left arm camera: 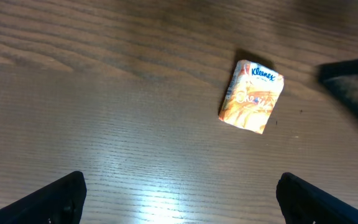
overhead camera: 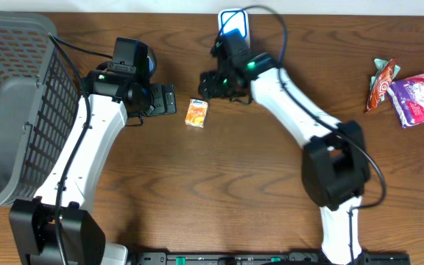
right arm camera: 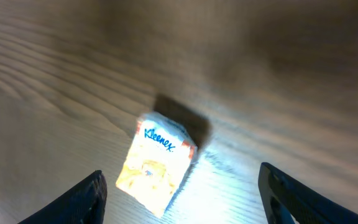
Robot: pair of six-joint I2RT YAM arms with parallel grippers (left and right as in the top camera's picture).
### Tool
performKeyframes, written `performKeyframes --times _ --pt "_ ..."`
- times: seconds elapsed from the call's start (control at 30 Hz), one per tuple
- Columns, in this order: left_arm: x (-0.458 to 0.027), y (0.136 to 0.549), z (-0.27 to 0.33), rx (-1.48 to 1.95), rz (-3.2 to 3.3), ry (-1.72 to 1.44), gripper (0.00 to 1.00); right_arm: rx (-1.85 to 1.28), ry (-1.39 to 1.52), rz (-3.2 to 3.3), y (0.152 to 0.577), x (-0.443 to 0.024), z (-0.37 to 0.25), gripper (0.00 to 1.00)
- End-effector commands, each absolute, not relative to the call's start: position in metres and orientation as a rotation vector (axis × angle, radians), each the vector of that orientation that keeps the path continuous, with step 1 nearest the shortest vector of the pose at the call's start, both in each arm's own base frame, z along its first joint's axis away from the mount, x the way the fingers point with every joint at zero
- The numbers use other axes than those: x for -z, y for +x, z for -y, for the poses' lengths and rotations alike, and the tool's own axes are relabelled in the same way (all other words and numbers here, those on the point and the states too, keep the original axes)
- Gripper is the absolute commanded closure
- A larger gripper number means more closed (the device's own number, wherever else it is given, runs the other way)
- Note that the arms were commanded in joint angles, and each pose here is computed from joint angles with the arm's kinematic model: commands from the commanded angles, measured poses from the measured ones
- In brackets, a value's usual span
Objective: Scan the item barcode
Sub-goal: 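Lower the right gripper onto the orange Kleenex pack and grasp it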
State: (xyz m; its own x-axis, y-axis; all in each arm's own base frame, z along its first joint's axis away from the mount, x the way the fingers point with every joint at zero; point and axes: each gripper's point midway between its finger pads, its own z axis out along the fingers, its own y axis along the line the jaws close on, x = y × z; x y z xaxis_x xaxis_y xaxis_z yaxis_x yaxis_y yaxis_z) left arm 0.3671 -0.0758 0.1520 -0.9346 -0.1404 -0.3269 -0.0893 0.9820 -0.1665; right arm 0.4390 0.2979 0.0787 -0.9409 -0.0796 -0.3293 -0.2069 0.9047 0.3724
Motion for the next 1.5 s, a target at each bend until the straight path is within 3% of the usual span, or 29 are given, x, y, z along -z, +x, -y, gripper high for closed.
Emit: performKeyframes --times 0.0,0.07,0.23,0.47,0.63,0.7,1.0,1.2,1.47 --pt "-0.153 0.366 0.072 0.188 -2.781 -0.165 0.02 -0.664 -0.1 -2.843 0.427 -0.06 -0.31 0.27" --pt "-0.153 0.366 0.072 0.188 -2.781 -0.165 0.02 -0.712 -0.116 -2.866 0.421 -0.054 -0.316 0.29" --pt "-0.153 0.366 0.072 0.188 -2.781 -0.165 0.02 -0.738 0.039 -2.949 0.413 -0.03 -0.32 0.48" --pt "-0.153 0.366 0.072 0.188 -2.781 -0.165 0.02 -0.773 0.041 -3.068 0.389 0.016 -0.336 0.5" --pt "-0.153 0.366 0.072 0.188 -2.781 -0.165 0.02 -0.765 0.039 -3.084 0.388 0.024 -0.333 0.91" --pt "-0.153 0.366 0.072 0.188 -2.781 -0.165 0.02 -0.812 -0.026 -3.059 0.393 0.015 -0.332 0.99" --pt "-0.153 0.366 0.072 0.188 -2.781 -0.165 0.02 -1.252 -0.641 -2.728 0.4 -0.076 -0.299 0.99" --pt "-0.153 0.366 0.072 0.188 -2.781 -0.165 0.02 -1.286 -0.552 -2.831 0.393 -0.076 -0.24 0.99" --pt "-0.153 0.366 0.072 0.188 -2.781 -0.165 0.02 -1.405 -0.581 -2.781 0.387 -0.087 -0.222 0.99"
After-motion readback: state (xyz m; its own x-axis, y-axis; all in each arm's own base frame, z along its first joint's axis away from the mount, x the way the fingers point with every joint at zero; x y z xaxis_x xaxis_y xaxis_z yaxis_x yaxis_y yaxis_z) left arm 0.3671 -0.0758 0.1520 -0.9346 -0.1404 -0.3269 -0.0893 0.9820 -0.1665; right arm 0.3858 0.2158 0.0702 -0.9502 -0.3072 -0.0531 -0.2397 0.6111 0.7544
